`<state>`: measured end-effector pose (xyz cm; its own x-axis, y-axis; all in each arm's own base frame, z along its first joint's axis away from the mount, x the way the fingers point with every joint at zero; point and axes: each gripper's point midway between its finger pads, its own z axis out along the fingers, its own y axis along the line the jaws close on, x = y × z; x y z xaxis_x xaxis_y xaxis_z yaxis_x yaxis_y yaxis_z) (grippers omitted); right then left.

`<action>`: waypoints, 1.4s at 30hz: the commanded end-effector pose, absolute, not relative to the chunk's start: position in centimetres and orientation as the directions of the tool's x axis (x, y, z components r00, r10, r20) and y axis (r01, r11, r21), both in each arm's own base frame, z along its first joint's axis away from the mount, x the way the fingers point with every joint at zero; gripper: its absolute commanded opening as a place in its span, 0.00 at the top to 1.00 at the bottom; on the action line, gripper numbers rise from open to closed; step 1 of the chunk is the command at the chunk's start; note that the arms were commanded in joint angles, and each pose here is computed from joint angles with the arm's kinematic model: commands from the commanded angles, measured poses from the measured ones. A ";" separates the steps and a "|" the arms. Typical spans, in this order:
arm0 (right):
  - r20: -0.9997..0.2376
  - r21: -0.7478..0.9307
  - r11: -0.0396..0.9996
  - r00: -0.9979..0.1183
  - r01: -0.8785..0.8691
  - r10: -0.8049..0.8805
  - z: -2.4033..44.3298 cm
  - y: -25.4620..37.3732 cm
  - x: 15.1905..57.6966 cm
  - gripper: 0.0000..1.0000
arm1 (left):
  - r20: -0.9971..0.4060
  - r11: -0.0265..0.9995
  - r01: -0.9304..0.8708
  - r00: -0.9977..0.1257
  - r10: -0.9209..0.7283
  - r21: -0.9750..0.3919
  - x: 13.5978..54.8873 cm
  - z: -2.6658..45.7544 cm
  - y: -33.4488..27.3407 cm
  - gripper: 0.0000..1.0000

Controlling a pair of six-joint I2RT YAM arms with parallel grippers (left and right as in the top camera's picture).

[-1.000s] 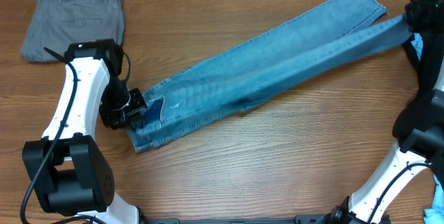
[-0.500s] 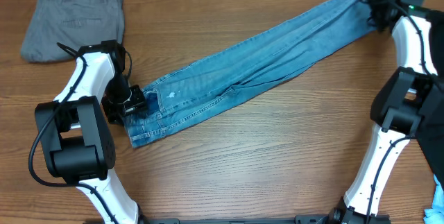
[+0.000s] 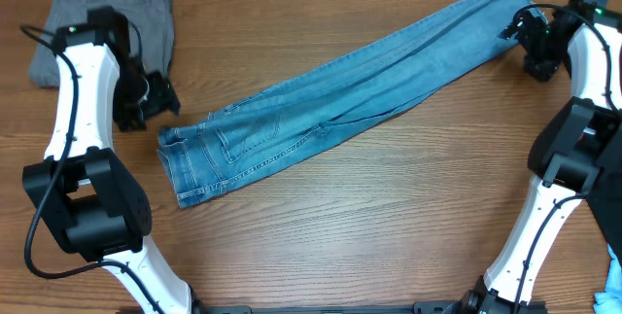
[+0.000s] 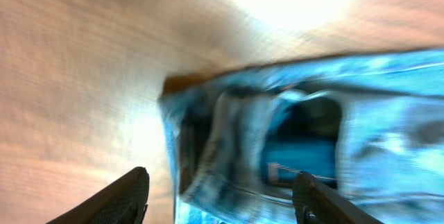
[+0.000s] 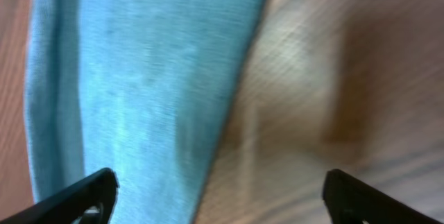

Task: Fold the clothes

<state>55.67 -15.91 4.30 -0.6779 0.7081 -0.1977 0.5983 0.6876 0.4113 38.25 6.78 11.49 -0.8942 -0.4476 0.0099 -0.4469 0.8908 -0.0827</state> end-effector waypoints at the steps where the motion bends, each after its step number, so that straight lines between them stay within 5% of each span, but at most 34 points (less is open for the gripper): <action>1: -0.236 0.427 0.731 -0.715 0.533 0.658 4.9 -13.5 56.8 0.10 | -0.073 0.908 -0.387 -0.913 -0.402 -0.161 40.5 14.3 6.2 0.27; 3: -0.225 0.434 0.717 -0.705 0.545 0.672 3.9 -13.0 57.0 0.22 | -0.100 0.907 -0.380 -0.911 -0.401 -0.180 41.2 15.2 6.1 0.25; 9: -0.200 0.461 0.698 -0.703 0.548 0.683 1.0 -10.9 57.2 0.35 | -0.099 0.908 -0.368 -0.915 -0.392 -0.199 41.2 15.9 5.7 0.23; 13: -0.218 0.531 0.696 -0.716 0.483 0.663 1.2 -9.0 58.6 0.79 | -0.075 0.919 -0.342 -0.929 -0.362 -0.195 40.5 15.8 5.4 0.22; 15: -0.239 0.547 0.699 -0.715 0.460 0.657 1.8 -8.8 59.2 0.95 | -0.062 0.927 -0.324 -0.938 -0.341 -0.190 40.1 15.8 5.3 0.22; 16: -0.248 0.545 0.701 -0.710 0.461 0.659 2.4 -9.1 59.3 0.96 | -0.052 0.931 -0.313 -0.943 -0.328 -0.188 39.8 15.8 5.2 0.23; 22: -0.315 0.316 0.695 -0.619 0.646 0.719 6.4 -16.2 55.5 0.96 | 0.019 0.946 -0.271 -0.962 -0.272 -0.180 37.9 15.7 4.6 0.23; 27: -0.243 0.041 0.635 -0.609 0.771 0.755 8.3 -19.7 47.6 0.96 | 0.064 0.956 -0.232 -0.972 -0.224 -0.178 36.8 15.7 3.5 0.23; 28: -0.216 0.018 0.630 -0.613 0.776 0.760 8.2 -19.7 46.7 0.73 | 0.066 0.958 -0.227 -0.974 -0.218 -0.177 36.8 15.6 3.3 0.23; 29: -0.179 -0.003 0.626 -0.616 0.780 0.767 8.0 -19.5 45.6 0.34 | 0.068 0.959 -0.219 -0.975 -0.210 -0.177 36.8 15.6 3.0 0.23; 30: -0.143 -0.024 0.616 -0.613 0.787 0.777 7.9 -19.3 44.6 0.24 | 0.071 0.963 -0.202 -0.979 -0.193 -0.176 36.8 15.4 2.6 0.23; 37: -0.128 0.006 0.599 -0.593 0.801 0.795 8.6 -18.9 44.6 0.21 | 0.089 0.981 -0.134 -0.989 -0.122 -0.142 37.2 12.1 1.0 0.29; 38: -0.128 0.027 0.619 -0.611 0.785 0.781 8.8 -18.7 45.0 0.21 | 0.094 0.982 -0.127 -0.989 -0.115 -0.137 37.1 11.4 0.8 0.33; 40: -0.132 0.102 0.681 -0.669 0.725 0.731 9.5 -17.8 46.3 0.21 | 0.107 0.985 -0.131 -0.987 -0.120 -0.109 36.7 9.2 0.9 0.65; 42: -0.144 0.154 0.718 -0.703 0.679 0.696 10.1 -17.2 47.3 0.21 | 0.094 0.986 -0.149 -0.985 -0.142 -0.069 36.8 7.5 1.6 0.80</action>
